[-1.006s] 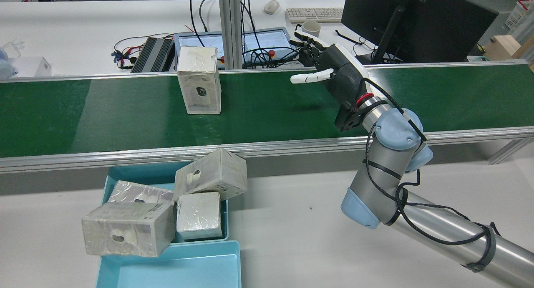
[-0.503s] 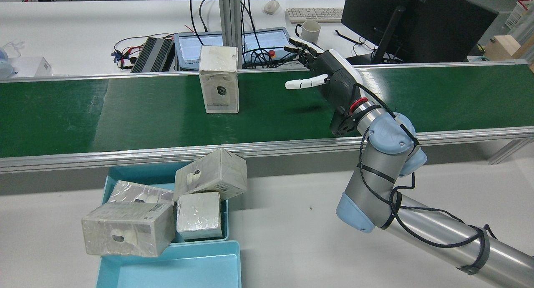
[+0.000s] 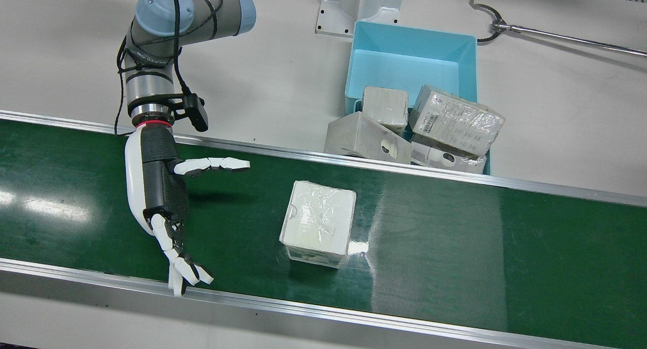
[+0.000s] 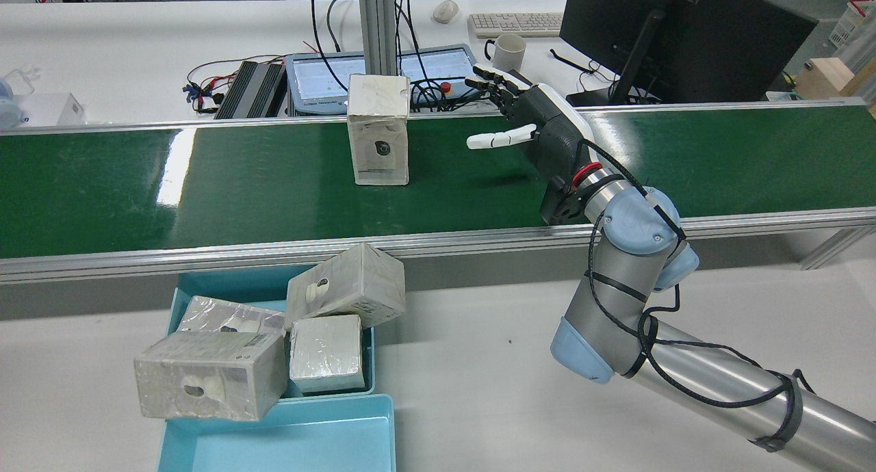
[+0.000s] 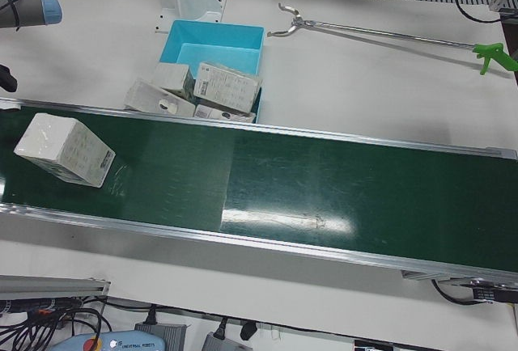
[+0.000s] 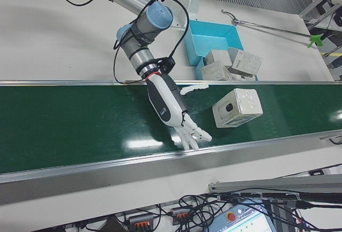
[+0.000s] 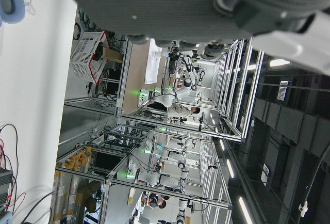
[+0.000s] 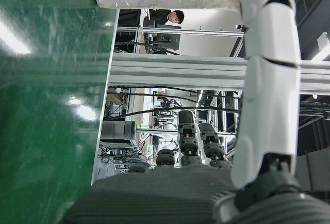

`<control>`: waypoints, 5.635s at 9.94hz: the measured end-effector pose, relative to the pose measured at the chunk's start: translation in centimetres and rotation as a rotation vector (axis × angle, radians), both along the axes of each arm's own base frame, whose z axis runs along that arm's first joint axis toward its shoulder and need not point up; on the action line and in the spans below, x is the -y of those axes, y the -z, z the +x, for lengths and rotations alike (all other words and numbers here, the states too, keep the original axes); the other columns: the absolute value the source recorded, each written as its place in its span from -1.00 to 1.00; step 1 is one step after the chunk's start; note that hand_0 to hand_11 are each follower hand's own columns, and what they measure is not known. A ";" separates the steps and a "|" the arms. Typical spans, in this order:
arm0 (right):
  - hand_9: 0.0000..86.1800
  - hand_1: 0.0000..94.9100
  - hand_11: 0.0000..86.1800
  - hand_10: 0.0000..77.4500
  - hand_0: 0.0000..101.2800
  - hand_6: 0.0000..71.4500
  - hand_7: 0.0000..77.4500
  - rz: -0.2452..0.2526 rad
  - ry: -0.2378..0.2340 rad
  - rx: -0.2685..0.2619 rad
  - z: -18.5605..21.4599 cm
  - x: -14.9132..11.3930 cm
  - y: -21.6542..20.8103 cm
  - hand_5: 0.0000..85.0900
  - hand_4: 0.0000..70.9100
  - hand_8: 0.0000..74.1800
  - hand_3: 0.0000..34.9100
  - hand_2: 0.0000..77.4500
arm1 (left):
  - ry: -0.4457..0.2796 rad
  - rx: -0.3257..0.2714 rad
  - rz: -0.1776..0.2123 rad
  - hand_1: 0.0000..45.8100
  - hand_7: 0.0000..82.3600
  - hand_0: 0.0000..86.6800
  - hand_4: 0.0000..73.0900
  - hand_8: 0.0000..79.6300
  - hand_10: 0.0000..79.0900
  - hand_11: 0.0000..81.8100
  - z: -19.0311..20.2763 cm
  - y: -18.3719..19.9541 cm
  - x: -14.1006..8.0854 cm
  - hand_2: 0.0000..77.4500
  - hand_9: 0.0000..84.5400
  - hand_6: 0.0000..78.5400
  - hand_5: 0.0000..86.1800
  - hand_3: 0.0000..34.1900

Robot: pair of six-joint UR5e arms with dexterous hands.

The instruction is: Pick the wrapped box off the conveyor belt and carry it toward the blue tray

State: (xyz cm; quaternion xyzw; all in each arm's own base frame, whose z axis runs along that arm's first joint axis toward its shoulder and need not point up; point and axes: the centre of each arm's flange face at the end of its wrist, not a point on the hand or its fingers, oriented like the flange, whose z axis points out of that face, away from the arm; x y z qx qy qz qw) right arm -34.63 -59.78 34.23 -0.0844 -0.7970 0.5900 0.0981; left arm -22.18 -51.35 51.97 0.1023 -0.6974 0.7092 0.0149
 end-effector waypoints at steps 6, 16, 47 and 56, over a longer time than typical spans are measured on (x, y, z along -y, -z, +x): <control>-0.91 -0.69 -0.97 -1.00 -0.07 -0.85 -0.56 -0.005 0.005 -0.007 -0.4 -0.1 -0.4 -0.73 -0.74 -0.93 -0.99 -0.68 | 0.000 0.000 0.000 -1.00 -0.99 -1.00 -1.00 -0.99 -0.99 -0.99 0.0 0.0 0.0 -0.99 -1.00 -0.99 -0.97 -1.00; -0.91 -0.69 -0.97 -1.00 -0.07 -0.83 -0.54 -0.016 -0.002 -0.008 -3.1 0.1 0.4 -0.73 -0.69 -0.93 -0.99 -0.65 | 0.000 0.000 0.000 -1.00 -0.99 -1.00 -1.00 -0.99 -0.99 -0.99 0.0 0.0 0.0 -0.99 -0.99 -1.00 -0.97 -1.00; -0.91 -0.70 -0.96 -1.00 0.00 -0.77 -0.44 0.160 0.206 0.059 -11.7 -21.2 13.9 -0.72 -0.65 -0.91 -1.00 -0.94 | 0.000 0.000 0.000 -1.00 -0.99 -1.00 -1.00 -0.99 -1.00 -0.99 0.0 0.0 0.0 -0.99 -0.99 -0.99 -0.97 -1.00; -0.24 -0.82 -0.99 -0.82 -0.06 -0.08 0.52 -0.038 0.012 0.060 11.0 -6.9 -0.1 -0.03 -0.38 -0.22 -1.00 -0.66 | 0.000 0.000 0.000 -1.00 -0.99 -1.00 -1.00 -0.99 -1.00 -0.99 0.0 0.0 0.0 -0.99 -1.00 -0.99 -0.97 -1.00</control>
